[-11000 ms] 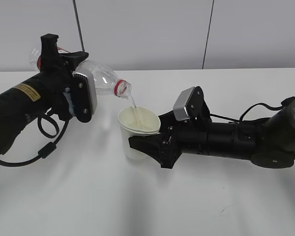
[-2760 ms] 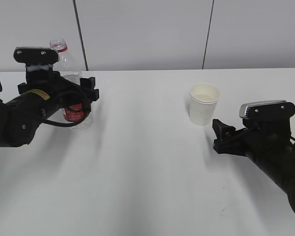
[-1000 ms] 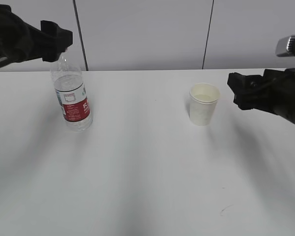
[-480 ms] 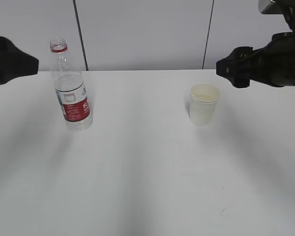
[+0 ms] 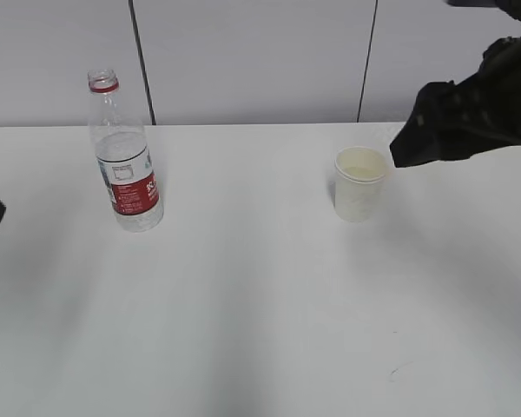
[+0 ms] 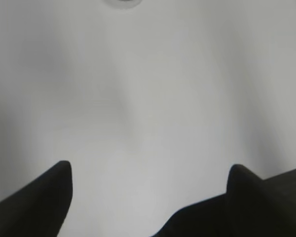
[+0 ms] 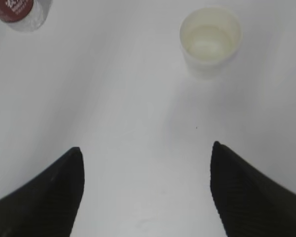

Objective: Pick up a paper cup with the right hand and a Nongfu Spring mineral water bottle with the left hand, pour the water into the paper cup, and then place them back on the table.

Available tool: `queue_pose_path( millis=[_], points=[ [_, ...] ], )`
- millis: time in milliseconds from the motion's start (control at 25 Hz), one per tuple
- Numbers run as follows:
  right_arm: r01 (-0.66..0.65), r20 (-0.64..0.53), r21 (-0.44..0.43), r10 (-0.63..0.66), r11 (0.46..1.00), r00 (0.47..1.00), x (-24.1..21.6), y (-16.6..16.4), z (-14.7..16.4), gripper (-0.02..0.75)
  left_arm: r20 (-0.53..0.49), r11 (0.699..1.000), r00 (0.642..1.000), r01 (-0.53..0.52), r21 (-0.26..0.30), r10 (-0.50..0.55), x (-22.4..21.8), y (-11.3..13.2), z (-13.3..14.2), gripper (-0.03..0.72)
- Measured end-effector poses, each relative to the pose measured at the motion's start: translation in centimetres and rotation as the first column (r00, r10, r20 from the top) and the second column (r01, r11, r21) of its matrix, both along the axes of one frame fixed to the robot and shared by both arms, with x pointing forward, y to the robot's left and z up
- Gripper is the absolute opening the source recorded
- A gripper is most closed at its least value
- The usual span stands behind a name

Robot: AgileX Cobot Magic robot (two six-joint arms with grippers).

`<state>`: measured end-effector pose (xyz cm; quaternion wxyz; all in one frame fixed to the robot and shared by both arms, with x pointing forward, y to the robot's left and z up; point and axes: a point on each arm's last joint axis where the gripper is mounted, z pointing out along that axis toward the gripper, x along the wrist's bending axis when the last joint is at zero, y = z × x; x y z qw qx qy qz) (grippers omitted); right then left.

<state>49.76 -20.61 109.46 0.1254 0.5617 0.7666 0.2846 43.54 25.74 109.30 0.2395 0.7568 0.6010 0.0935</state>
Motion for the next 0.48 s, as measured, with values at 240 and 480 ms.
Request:
queue_pose_path(
  millis=[240, 480],
  points=[
    [0.003, -0.216, -0.12, -0.029, 0.993, 0.976, -1.7, -1.0, -0.7, 0.586, -0.147, 0.982, 0.983, -0.082, 0.171, 0.108, -1.2, 1.7, 0.2, 0.568],
    [0.027, -0.335, -0.263, -0.117, 0.964, 0.935, -2.2, -2.2, -1.6, 0.585, -0.149, 0.974, 0.979, -0.111, 0.197, 0.141, -1.2, 2.0, 0.2, 0.568]
  ],
)
